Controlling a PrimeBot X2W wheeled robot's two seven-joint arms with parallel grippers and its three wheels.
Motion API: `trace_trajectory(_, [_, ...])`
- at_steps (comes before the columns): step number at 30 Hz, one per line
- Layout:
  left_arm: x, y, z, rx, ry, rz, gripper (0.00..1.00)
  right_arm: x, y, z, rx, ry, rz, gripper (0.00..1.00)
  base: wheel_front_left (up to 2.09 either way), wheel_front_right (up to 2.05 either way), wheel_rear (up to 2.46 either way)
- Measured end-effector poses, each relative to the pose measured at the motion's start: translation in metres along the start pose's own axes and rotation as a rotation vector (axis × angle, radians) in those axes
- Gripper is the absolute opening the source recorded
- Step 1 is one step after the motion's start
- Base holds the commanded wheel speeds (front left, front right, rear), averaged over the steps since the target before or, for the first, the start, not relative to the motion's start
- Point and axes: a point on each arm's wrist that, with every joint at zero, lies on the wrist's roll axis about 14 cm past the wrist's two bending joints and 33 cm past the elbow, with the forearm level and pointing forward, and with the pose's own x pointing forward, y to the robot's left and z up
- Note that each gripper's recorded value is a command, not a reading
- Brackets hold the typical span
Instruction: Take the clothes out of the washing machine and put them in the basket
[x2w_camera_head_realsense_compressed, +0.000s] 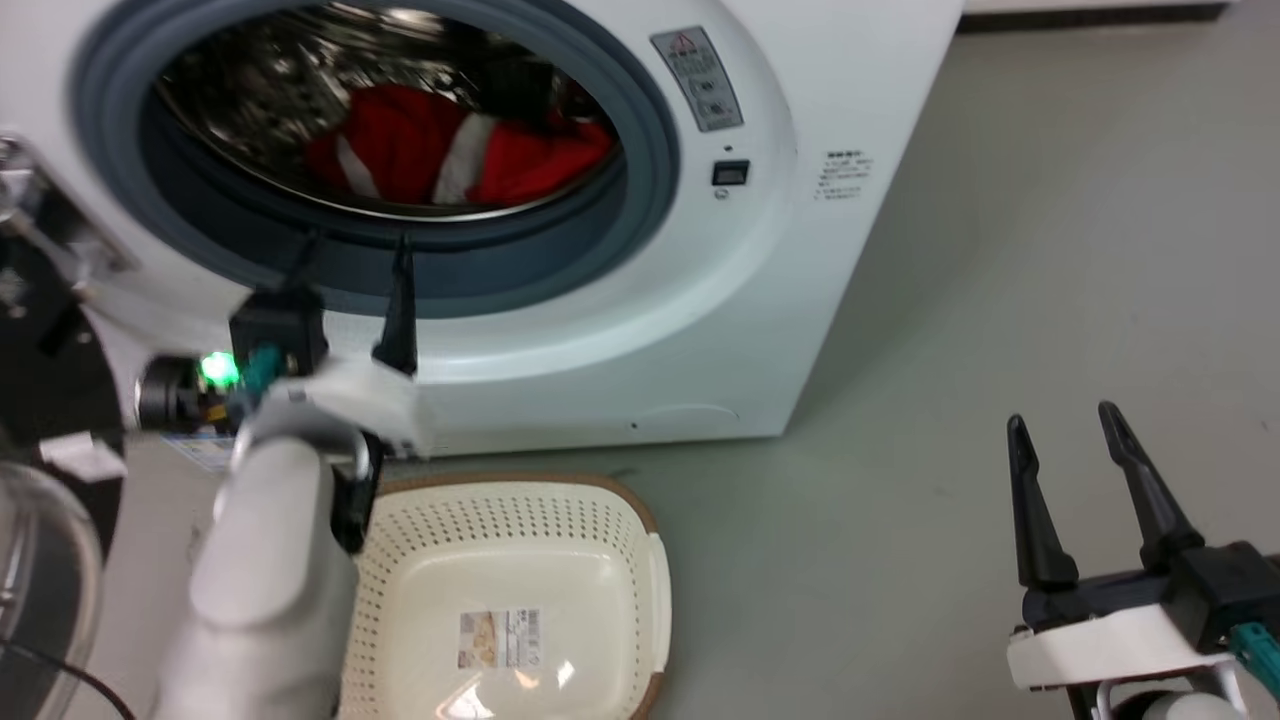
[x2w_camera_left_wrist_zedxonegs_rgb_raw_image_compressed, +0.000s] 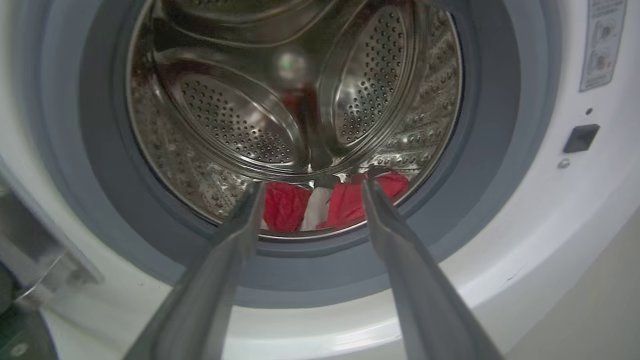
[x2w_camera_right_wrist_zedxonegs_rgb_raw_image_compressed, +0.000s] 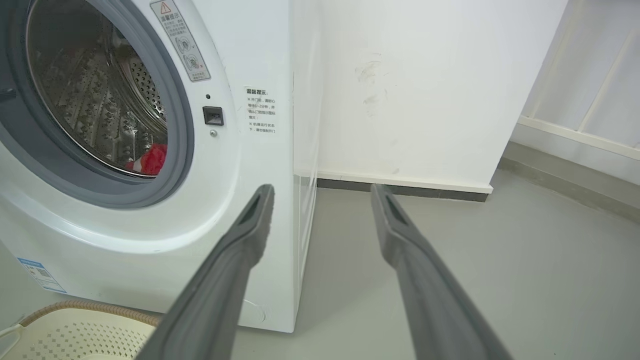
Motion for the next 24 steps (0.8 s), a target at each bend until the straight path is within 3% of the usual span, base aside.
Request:
trace_trajectory(10, [0.097,-0.018,-0.034,0.096,0.185,-0.144,1.0,0.017,-0.023,-0.024,0.009,0.057,-0.068,1.0,0.0,0.0,0.0])
trace_trajectory(24, [0.188,-0.052,-0.101,-0.045,0.515,-0.216,1.0,0.041,-0.044,-0.069,0.022,0.153,-0.122,1.0,0.0,0.0,0.0])
